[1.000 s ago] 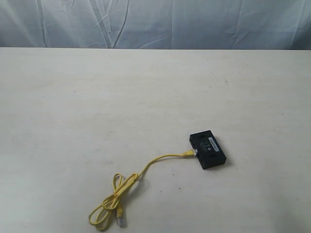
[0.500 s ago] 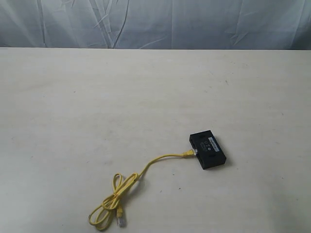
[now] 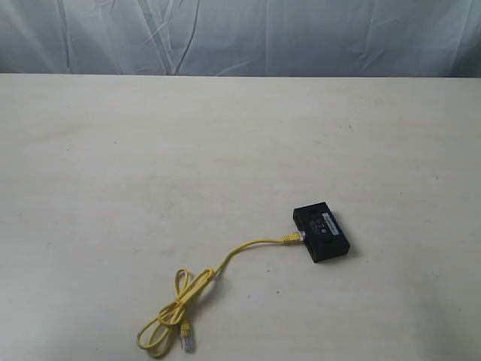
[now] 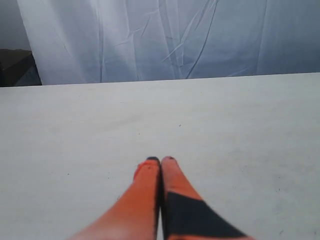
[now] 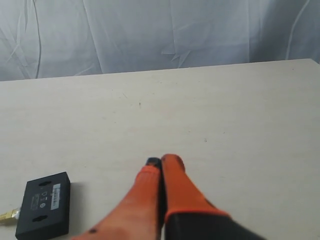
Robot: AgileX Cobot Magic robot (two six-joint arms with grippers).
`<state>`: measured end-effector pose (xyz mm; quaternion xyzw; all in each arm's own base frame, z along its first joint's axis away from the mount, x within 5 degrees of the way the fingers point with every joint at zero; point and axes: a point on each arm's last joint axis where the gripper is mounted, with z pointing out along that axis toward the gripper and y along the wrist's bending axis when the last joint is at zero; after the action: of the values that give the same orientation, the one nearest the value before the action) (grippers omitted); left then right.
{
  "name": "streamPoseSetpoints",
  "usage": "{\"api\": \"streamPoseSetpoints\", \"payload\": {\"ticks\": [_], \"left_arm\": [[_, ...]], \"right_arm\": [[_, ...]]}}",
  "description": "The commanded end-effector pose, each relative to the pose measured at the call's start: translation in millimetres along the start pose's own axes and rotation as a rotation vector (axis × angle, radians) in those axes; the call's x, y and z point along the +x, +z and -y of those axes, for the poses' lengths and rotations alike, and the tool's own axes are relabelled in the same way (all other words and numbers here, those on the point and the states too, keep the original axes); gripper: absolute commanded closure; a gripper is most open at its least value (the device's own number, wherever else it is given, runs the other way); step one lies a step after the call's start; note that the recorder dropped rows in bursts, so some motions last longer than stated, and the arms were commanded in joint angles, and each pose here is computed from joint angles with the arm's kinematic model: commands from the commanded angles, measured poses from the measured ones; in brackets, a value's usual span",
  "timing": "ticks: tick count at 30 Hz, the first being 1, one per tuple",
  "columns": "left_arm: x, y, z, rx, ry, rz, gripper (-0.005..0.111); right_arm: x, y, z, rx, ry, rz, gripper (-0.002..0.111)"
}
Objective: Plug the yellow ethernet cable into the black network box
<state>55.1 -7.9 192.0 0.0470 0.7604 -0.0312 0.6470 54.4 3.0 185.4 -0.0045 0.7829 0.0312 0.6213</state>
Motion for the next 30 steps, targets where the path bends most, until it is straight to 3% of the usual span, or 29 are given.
{"api": "streamPoseSetpoints", "payload": {"ticks": [1,9,30], "left_arm": [[-0.3,-0.1,0.0,0.002,-0.008,0.018,0.107],[-0.4,-0.2,-2.9,-0.031,0.059,0.018,0.107],[-0.5,-0.2,-3.8,-0.04,-0.025,0.021,0.107]], "right_arm": [[-0.3,-0.2,-0.4,-0.007,0.005,0.011,0.109],[-0.3,-0.2,-0.5,-0.008,0.007,0.011,0.109],[-0.3,-0.2,-0.5,-0.008,0.007,0.011,0.109]]}}
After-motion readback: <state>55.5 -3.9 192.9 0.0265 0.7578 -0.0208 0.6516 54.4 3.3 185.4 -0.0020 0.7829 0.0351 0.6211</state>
